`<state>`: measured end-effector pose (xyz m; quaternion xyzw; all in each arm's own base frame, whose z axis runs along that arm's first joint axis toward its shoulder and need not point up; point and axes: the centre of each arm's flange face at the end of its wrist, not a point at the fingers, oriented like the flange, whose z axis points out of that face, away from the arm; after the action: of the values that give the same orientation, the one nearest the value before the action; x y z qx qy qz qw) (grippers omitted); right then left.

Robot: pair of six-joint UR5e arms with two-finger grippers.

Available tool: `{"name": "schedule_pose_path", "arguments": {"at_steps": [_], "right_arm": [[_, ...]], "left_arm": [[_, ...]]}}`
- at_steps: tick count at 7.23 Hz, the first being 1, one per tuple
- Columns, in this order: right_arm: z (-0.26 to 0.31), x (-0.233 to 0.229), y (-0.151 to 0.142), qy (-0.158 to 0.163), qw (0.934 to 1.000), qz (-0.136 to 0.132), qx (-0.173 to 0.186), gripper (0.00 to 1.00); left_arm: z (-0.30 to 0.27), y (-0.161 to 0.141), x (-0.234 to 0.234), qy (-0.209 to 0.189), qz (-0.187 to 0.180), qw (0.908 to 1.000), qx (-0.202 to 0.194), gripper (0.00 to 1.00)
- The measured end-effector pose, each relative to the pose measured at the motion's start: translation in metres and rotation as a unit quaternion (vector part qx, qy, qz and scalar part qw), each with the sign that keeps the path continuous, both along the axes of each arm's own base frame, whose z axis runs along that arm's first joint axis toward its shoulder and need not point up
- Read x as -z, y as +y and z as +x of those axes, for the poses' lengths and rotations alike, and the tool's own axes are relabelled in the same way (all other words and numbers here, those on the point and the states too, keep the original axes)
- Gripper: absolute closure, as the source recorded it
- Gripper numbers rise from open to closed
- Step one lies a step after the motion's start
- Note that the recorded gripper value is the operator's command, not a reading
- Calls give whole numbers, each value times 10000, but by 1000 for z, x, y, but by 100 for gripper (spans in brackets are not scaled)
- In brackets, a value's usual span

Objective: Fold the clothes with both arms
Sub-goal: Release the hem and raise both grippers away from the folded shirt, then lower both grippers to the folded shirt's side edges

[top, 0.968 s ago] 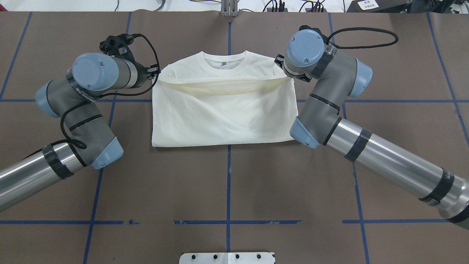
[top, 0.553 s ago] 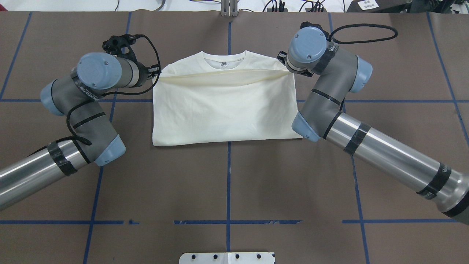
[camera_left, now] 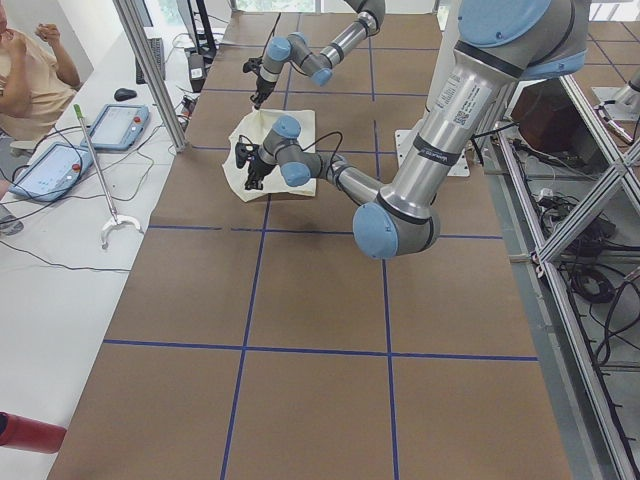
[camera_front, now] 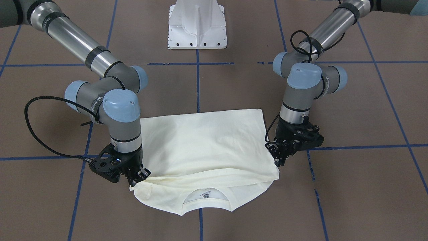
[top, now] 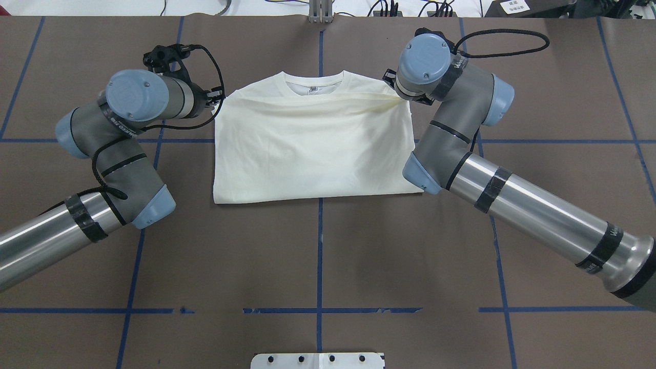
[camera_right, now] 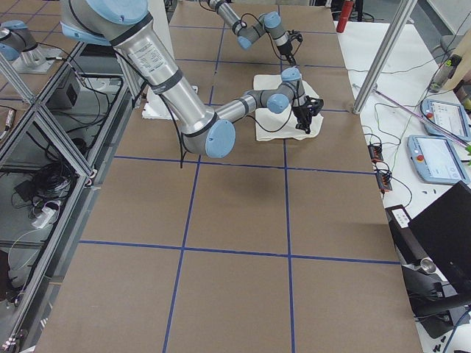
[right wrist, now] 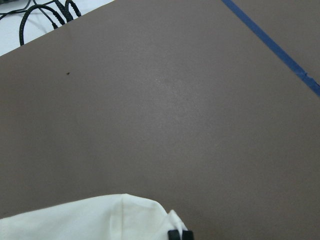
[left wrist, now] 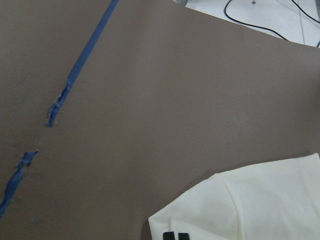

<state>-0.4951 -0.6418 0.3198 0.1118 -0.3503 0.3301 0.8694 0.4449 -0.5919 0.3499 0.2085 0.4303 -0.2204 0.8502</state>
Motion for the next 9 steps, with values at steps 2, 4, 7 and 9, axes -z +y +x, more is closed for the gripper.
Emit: {"name": "schedule_pose_path", "arguments": {"at_steps": [2, 4, 7, 9], "right_arm": [[12, 29, 6, -337, 9994, 62, 89, 6], [48, 32, 56, -863, 9960, 28, 217, 4], [45, -9, 162, -1299, 9897, -590, -90, 5], [26, -29, 191, -1322, 9865, -918, -314, 10]], "left_arm": [[-11, -4, 5, 73, 135, 9999, 5, 53], [-26, 5, 15, 225, 223, 9995, -21, 50], [-35, 18, 9, 328, 153, 9992, -178, 50], [-35, 20, 6, 317, 139, 9992, -190, 49]]}}
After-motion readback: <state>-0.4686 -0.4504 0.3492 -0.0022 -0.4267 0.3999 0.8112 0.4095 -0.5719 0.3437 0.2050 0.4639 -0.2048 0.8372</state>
